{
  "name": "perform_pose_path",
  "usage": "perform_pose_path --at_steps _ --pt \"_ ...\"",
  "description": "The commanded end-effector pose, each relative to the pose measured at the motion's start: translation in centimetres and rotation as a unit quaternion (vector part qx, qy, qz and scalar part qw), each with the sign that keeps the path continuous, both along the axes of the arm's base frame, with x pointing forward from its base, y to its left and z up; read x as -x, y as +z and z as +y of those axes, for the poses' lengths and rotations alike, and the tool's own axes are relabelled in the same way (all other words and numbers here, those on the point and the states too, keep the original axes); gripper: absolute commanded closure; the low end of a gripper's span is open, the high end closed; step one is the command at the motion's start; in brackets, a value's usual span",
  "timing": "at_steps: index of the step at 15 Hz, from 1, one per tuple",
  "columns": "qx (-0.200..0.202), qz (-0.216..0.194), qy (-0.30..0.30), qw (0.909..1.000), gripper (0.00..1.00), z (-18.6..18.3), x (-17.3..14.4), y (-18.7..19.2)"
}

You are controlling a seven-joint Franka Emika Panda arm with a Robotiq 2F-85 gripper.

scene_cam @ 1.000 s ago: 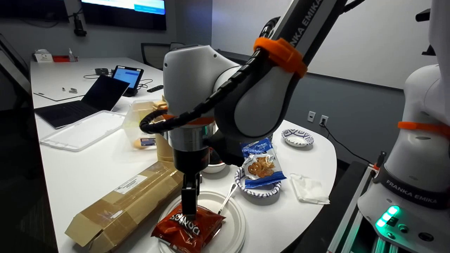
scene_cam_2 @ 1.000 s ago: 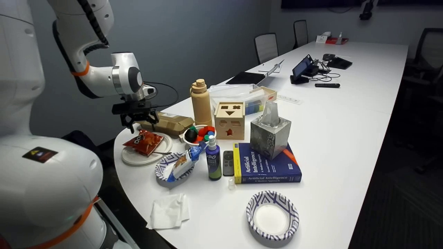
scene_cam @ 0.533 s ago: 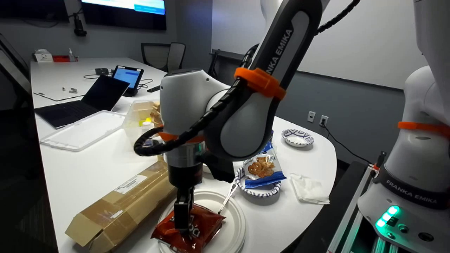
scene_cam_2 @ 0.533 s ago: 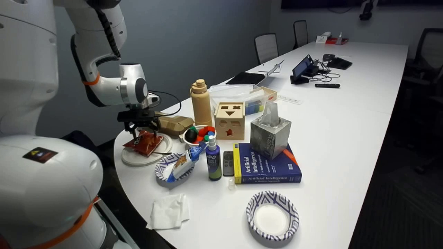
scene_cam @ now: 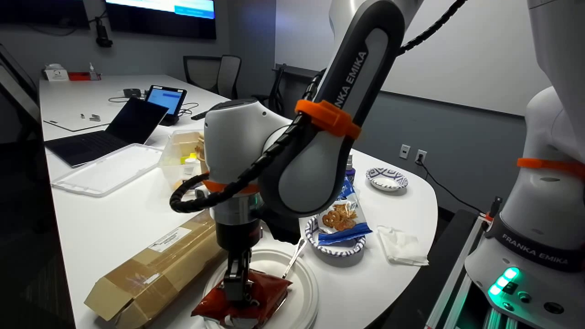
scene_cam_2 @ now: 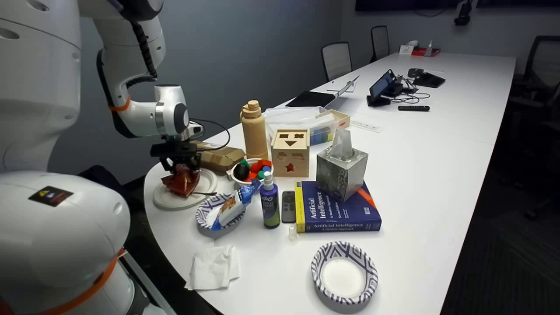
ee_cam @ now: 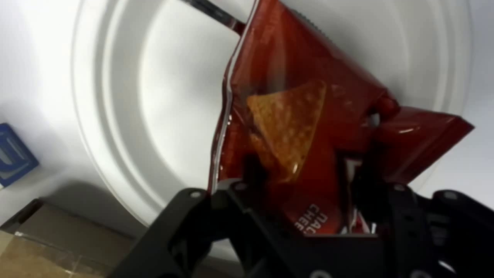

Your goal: Remove the lid from the white and blue bottle, move the white and blue packet to the bowl on the left then place the red packet in the bowl on the right.

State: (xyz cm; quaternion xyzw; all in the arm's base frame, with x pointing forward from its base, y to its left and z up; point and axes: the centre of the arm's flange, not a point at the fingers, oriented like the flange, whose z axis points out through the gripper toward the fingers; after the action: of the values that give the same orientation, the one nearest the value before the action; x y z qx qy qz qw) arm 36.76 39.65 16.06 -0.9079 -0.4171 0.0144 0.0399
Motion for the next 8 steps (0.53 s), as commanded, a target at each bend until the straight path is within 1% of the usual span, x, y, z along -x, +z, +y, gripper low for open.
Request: perform_pose_path --at_steps 1,3,4,5,6,7,8 --pt "-0.008 -0.006 -0.003 0.9999 0.7 0.9 -0.3 0.6" --pt "-0.015 -0.005 -0.007 0.9999 0.85 1.3 -0.4 2.6" --pt "-0.017 -0.002 -0.009 0.9998 0.91 1.5 -0.2 4.0" --pt "-0.017 0.006 -0.014 0.9997 0.98 1.6 0.0 5.4" --pt "-0.013 0.015 -0.022 0.9996 0.94 1.7 0.3 7.2" --pt "-0.009 0.022 -0.031 0.9992 0.98 1.8 0.6 8.5" --pt "-0.003 0.03 -0.041 0.9987 0.99 1.7 0.9 10.0"
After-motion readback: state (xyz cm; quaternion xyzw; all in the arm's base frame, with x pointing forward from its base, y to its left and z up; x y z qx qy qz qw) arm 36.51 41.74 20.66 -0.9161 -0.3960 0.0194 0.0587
